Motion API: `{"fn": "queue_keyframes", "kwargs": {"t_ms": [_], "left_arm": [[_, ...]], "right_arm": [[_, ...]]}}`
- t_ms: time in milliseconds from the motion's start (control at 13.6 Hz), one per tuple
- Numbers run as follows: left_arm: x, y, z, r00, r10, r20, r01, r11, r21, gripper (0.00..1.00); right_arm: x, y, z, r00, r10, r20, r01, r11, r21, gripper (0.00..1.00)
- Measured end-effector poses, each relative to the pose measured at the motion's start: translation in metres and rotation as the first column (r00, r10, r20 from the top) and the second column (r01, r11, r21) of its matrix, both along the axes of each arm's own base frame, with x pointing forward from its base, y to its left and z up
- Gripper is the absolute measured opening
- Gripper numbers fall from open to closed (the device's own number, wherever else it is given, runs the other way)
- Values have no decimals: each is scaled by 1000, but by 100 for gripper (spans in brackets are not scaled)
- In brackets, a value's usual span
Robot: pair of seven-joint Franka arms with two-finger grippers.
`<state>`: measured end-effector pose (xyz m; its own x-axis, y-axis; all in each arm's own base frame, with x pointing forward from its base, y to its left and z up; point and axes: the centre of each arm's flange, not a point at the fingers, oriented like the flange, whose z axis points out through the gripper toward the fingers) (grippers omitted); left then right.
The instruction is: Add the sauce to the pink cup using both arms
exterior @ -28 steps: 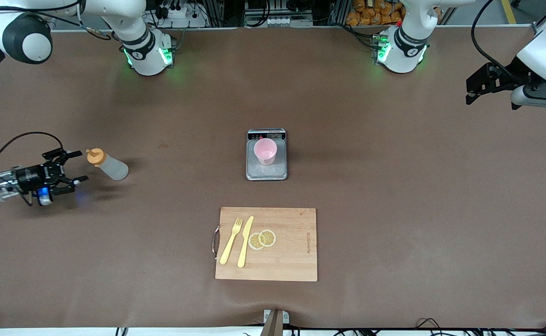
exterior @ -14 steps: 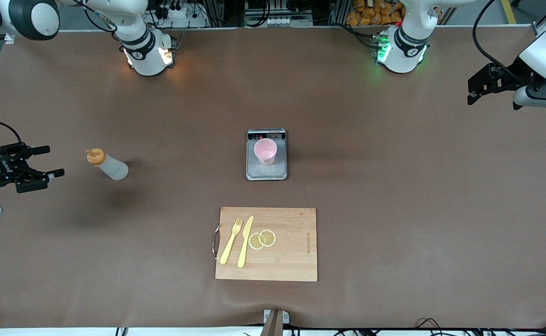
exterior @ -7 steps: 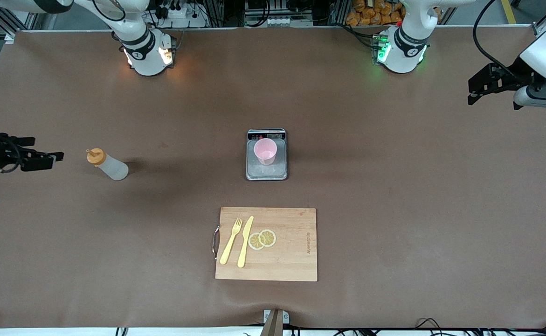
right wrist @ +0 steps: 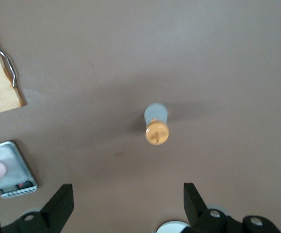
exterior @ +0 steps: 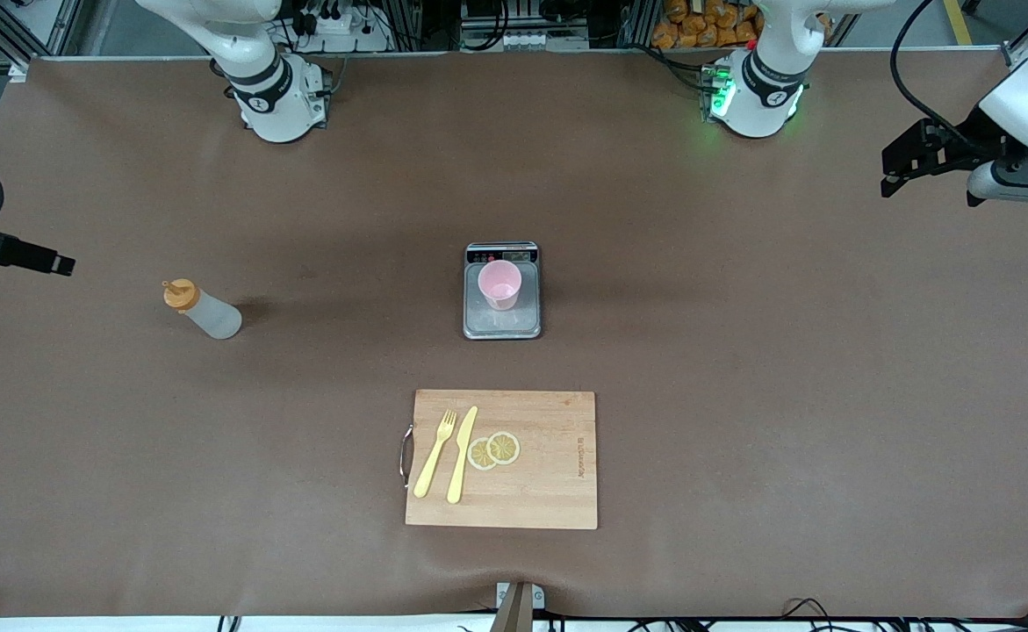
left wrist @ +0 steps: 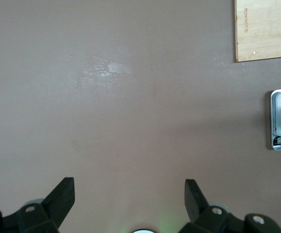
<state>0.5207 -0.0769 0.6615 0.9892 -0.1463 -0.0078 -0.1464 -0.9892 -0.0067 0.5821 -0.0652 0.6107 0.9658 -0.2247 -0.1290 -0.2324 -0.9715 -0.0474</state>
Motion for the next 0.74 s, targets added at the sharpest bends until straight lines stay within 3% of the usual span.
{"fn": "queue_keyframes", "kwargs": {"t_ms": [294,736], "left_arm": [[0,0,0,1000,0,0,0,1000,0,100],[0,0,0,1000,0,0,0,1000,0,100]], "right_arm": [[-18,6,18,993,83,88,-77,995,-67,100],[-19,32,29,982,138,125,-127,987,-98,100]]}}
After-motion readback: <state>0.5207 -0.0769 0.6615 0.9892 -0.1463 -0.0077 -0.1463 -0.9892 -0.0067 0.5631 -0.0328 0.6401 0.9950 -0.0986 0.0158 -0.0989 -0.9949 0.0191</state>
